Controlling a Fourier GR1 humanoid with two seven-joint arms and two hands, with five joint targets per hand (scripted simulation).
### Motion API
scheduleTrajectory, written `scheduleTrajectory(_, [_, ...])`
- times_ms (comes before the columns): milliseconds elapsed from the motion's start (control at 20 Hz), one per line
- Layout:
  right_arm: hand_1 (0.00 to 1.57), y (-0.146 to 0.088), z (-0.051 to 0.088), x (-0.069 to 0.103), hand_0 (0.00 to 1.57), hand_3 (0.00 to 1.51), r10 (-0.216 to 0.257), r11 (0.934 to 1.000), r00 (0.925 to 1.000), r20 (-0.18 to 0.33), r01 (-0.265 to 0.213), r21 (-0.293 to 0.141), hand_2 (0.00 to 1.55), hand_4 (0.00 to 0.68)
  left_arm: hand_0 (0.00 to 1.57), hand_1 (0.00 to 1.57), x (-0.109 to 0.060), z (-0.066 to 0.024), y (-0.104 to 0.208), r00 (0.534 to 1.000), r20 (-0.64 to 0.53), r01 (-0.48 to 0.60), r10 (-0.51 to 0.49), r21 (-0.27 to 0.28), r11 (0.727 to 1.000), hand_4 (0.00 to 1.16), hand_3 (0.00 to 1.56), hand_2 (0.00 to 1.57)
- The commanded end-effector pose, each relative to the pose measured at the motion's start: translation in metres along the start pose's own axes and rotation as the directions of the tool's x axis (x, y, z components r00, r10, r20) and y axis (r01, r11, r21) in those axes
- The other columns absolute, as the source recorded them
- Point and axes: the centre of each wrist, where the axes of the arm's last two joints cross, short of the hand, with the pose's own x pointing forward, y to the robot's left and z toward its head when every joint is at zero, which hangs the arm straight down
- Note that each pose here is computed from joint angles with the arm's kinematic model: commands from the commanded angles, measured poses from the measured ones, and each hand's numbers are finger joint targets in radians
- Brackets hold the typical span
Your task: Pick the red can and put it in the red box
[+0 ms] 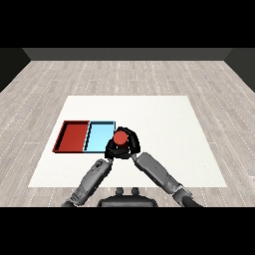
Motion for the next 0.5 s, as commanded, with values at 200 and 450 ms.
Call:
scheduleTrajectory(200, [1.52, 0.002, -0.009, 0.009, 1.52, 1.38, -0.023, 0.9996, 0.9996, -0.017, 0.023, 0.017, 1.46, 0.623, 1.53, 1.53, -0.016, -0.0160, -0.014, 0.994, -0.076, 0.090, -0.081, 0.119, 0.989, 0.86, 1.37, 1.47])
scheduleTrajectory(450, [1.46, 0.011, -0.004, 0.001, 1.46, 1.38, -0.031, 0.9989, 0.9995, 0.002, 0.031, 0.035, 1.45, 0.607, 1.57, 1.57, 0.003, -0.0151, -0.016, 0.997, -0.029, 0.075, -0.071, 0.195, 0.978, 1.00, 1.41, 1.51])
